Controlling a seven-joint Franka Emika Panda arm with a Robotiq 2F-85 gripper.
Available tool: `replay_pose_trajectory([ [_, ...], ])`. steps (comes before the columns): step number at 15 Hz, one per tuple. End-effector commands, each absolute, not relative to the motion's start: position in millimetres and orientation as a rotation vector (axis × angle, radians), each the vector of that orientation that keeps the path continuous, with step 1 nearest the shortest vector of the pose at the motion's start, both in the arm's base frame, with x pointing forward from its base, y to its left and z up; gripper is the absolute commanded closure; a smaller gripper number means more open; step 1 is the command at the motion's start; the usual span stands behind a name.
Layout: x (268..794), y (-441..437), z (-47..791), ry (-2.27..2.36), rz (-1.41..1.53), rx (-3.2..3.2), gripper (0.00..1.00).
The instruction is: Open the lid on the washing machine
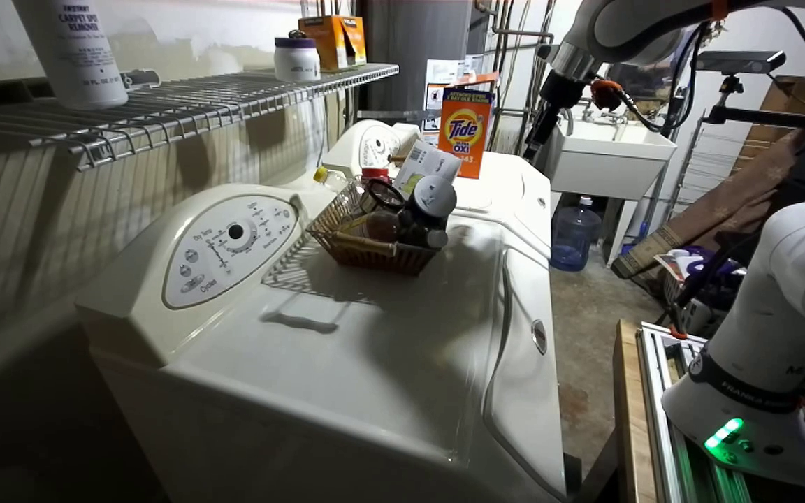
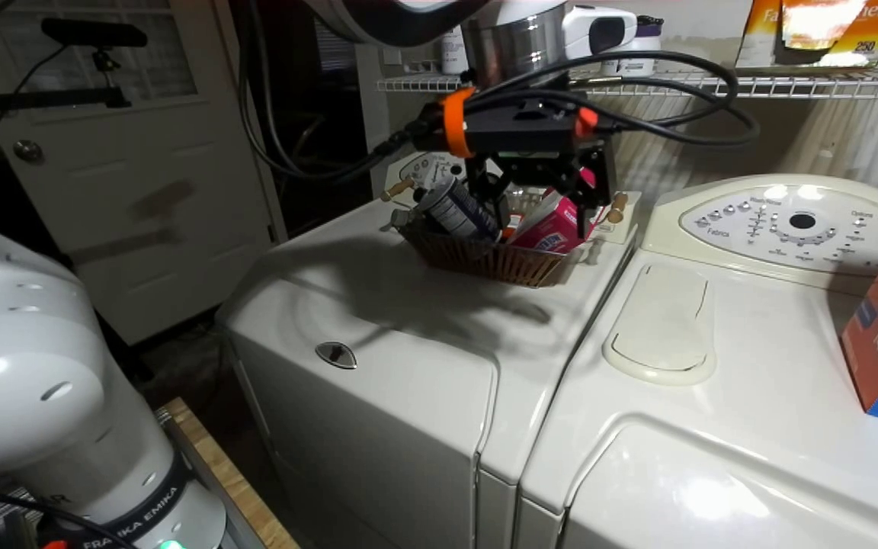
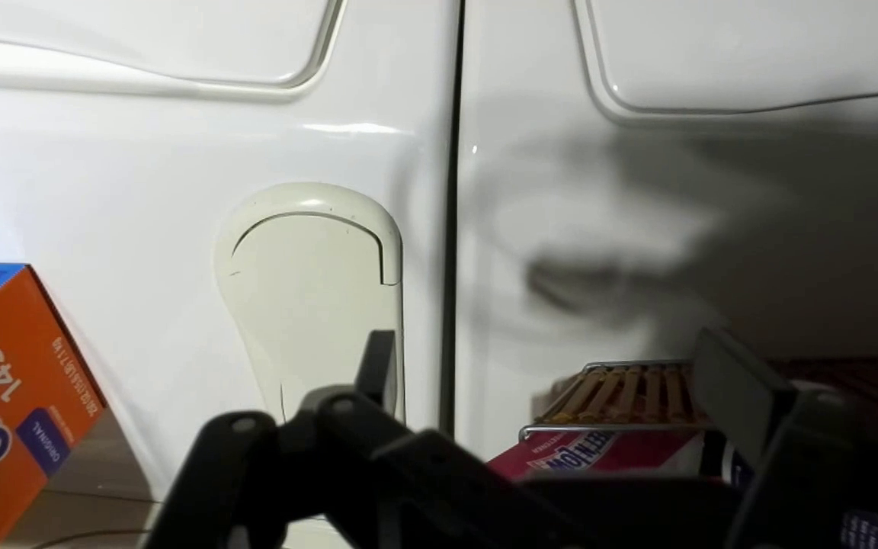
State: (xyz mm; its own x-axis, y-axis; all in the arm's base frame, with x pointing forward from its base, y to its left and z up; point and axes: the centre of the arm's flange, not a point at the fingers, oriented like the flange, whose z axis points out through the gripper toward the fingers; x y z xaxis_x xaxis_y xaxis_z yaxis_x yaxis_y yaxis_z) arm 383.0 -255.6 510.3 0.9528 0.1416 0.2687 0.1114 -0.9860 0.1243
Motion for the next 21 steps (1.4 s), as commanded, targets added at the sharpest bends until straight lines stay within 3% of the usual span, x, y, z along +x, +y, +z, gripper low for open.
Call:
replay_pose_trajectory([
  [1,397.9,-269.1,507.8,0.106,0.423,3.041,0.00],
  [14,463.3,-445.2,434.7,-0.099,0.695,3.195,0.00],
  [15,467.3,-453.5,432.3,-0.202,0.660,3.180,0.00],
  [16,435.5,-413.6,435.0,-0.141,0.693,3.185,0.00],
  [21,450.5,-438.0,419.3,-0.178,0.635,3.170,0.00],
])
